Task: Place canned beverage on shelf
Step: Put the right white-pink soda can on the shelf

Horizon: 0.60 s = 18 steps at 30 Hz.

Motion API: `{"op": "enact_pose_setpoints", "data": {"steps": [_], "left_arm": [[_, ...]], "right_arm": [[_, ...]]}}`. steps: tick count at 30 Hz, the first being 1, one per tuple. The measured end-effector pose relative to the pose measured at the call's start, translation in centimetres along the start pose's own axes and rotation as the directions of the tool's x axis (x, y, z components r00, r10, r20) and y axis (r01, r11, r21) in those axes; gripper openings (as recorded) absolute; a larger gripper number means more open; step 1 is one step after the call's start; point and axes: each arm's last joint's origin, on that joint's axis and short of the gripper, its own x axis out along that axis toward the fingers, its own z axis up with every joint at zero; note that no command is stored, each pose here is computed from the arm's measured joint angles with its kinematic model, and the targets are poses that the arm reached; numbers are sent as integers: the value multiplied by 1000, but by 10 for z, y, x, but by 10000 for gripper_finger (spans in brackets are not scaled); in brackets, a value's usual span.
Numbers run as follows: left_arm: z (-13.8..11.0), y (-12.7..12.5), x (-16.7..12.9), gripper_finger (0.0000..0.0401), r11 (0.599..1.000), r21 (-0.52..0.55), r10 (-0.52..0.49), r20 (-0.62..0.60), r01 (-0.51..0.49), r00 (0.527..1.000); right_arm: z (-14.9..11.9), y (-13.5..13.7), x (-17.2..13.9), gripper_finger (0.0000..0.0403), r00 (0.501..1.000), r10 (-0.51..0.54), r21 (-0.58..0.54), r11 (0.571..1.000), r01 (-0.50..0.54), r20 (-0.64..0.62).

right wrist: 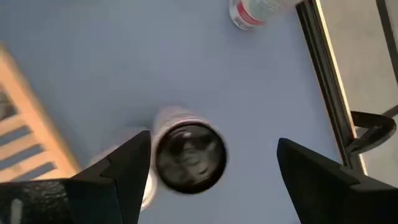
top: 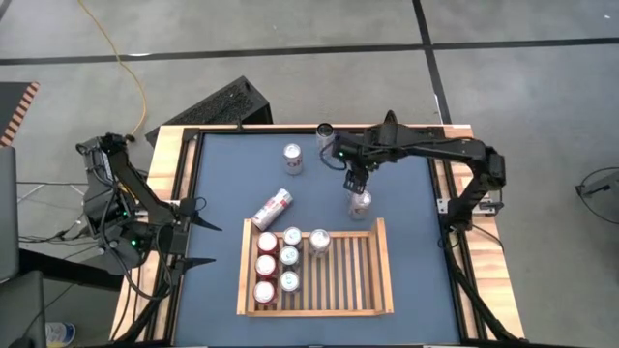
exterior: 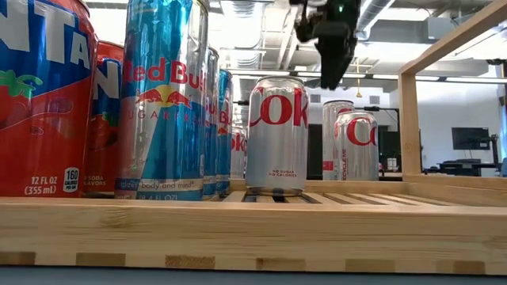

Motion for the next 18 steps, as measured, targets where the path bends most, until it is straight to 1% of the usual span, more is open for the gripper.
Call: {"op": "enact_pose_setpoints", "data": {"steps": [4, 6, 9, 14, 18], "left_arm": [[0, 0, 0, 320, 1000, -8, 0, 0, 0, 1000], [0, 0, 0, 320, 1000, -12, 0, 0, 0, 1000], [0, 0, 0, 320, 1000, -15, 1, 0, -1, 1000], [0, 0, 0, 320, 1000, -14, 2, -2, -2, 1000], [-1, 0, 0, 320, 1000, -9, 3, -5, -3, 1000]], "right_arm": [[2, -2, 20, 315, 997, -15, -103, 995, 7, -80], [5, 0, 26, 315, 996, -6, -134, 991, -6, -92], [5, -4, 27, 315, 995, 1, -133, 991, -14, -99], [5, -4, 23, 315, 995, 56, -121, 990, -65, -78], [1, -2, 15, 315, 996, 64, -149, 986, -72, -62]]}}
